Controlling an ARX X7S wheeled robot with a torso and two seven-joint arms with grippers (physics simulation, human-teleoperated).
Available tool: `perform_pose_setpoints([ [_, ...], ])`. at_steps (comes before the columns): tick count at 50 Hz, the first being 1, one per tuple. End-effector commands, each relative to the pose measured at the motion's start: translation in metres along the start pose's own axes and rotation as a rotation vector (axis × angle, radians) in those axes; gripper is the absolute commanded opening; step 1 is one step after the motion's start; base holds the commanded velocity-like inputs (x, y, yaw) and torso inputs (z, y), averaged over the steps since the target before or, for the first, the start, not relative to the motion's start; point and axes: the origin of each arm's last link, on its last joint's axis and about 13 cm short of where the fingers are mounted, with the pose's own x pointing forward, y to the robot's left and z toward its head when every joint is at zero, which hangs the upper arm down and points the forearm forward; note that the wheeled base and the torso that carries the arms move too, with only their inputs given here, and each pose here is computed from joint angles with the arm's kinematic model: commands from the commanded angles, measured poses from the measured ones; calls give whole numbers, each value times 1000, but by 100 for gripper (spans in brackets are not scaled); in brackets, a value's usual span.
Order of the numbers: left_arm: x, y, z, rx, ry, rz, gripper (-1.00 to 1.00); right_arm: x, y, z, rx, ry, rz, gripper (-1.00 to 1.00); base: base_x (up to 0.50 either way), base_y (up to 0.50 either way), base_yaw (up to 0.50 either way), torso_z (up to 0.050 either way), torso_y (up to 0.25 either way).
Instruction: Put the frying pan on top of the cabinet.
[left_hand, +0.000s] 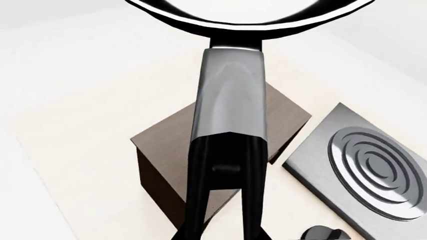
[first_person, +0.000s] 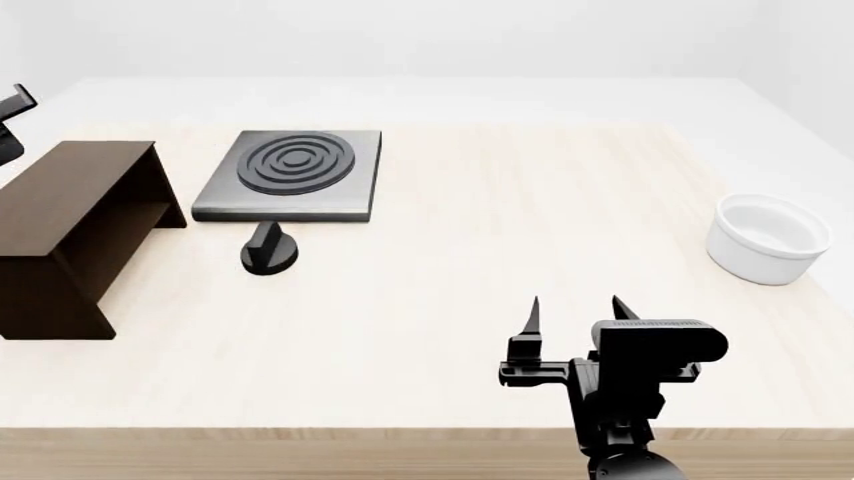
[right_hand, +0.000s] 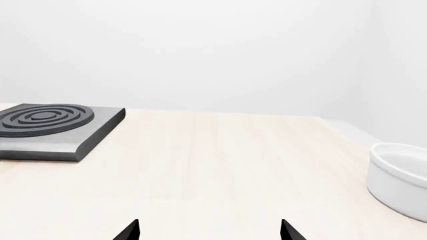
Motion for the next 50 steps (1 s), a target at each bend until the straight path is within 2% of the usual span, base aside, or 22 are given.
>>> perform_pose_setpoints([
  [1,2,-2,19,-34,-19,63,-100,0,0,-1,-1,2,2,100,0,0,0,0,0],
  [4,5,0,20,-46,-6,77,-100,0,1,-1,-3,2,2,100,0,-1,0,0,4],
  [10,8,0,17,-12,-8,90,-100,1,1,-2,-5,5,3,100,0,0,0,0,2],
  [17,13,-4,8,87,-15,114,-100,0,1,-1,-5,4,3,100,0,0,0,0,3],
  [25,20,-10,1,141,3,119,-100,0,1,-1,-7,4,3,100,0,0,0,1,1],
  [38,40,-11,-11,149,62,108,-100,1,1,-1,-8,5,3,100,0,0,0,0,2],
  [44,57,-15,-22,135,115,91,-100,1,1,-1,-6,4,2,100,0,0,0,0,2],
  [50,74,-23,-38,160,147,97,-100,1,1,-1,-6,4,2,100,0,0,0,2,2],
])
